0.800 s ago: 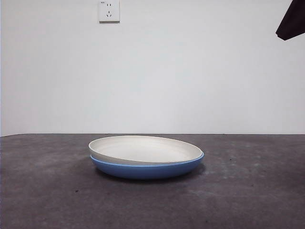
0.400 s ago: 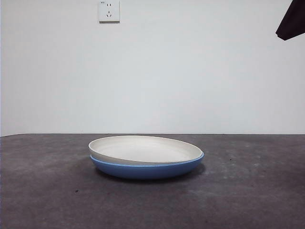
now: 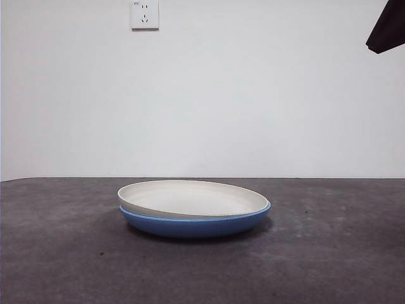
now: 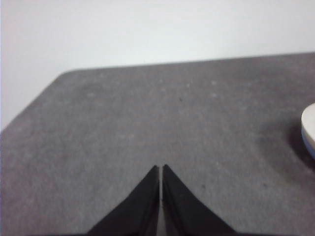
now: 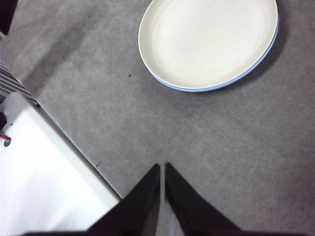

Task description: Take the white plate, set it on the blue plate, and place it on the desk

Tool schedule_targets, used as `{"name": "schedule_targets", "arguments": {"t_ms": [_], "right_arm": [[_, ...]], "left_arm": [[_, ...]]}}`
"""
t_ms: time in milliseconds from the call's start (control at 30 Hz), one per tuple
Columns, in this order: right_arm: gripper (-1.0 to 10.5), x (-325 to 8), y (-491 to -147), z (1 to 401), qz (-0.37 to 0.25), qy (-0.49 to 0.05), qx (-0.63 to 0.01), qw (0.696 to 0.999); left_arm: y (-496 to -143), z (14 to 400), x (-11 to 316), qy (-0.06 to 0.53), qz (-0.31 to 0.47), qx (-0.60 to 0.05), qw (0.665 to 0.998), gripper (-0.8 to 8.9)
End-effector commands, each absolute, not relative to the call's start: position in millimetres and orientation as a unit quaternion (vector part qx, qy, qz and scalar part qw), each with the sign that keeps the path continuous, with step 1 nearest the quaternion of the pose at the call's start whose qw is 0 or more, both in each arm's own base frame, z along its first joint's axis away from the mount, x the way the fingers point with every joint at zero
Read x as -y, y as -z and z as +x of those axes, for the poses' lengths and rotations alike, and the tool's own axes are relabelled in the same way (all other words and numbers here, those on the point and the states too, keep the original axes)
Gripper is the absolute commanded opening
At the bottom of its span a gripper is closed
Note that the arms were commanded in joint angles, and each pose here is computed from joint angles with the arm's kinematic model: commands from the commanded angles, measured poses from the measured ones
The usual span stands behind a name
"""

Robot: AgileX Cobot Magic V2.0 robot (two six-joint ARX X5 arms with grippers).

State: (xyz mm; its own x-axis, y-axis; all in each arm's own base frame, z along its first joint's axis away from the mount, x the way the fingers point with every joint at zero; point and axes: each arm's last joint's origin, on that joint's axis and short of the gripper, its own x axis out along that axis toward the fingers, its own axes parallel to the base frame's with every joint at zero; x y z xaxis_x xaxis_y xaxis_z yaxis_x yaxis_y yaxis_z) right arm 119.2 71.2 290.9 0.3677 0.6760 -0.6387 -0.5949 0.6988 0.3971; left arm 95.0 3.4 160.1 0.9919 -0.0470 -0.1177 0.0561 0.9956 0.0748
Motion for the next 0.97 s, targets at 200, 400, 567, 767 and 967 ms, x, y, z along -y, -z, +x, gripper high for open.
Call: {"name": "schedule_targets", "arguments": {"t_ms": [200, 400, 567, 767, 967], "right_arm": [[0.1, -72.6, -294.7, 120.0, 0.045, -0.392, -0.401, 0.827], [0.1, -72.6, -294.7, 120.1, 0.045, -0.392, -0.4, 0.827], [0.1, -72.6, -294.7, 120.1, 0.045, -0.392, -0.4, 0.827], [0.1, -72.6, -294.7, 120.1, 0.045, -0.392, -0.4, 0.827], [0.1, -72.6, -294.7, 120.1, 0.045, -0.392, -0.4, 0.827]], "left_arm": [[-149.7, 95.5, -3.7, 0.023, 0.017, -0.086, 0.996, 0.1], [-149.6, 95.5, -3.7, 0.023, 0.017, -0.086, 0.996, 0.1], [-149.6, 95.5, -3.7, 0.023, 0.018, -0.086, 0.996, 0.1], [-149.6, 95.5, -3.7, 0.023, 0.017, -0.086, 0.996, 0.1], [-149.6, 95.5, -3.7, 0.023, 0.017, -0.086, 0.996, 0.1]]}}
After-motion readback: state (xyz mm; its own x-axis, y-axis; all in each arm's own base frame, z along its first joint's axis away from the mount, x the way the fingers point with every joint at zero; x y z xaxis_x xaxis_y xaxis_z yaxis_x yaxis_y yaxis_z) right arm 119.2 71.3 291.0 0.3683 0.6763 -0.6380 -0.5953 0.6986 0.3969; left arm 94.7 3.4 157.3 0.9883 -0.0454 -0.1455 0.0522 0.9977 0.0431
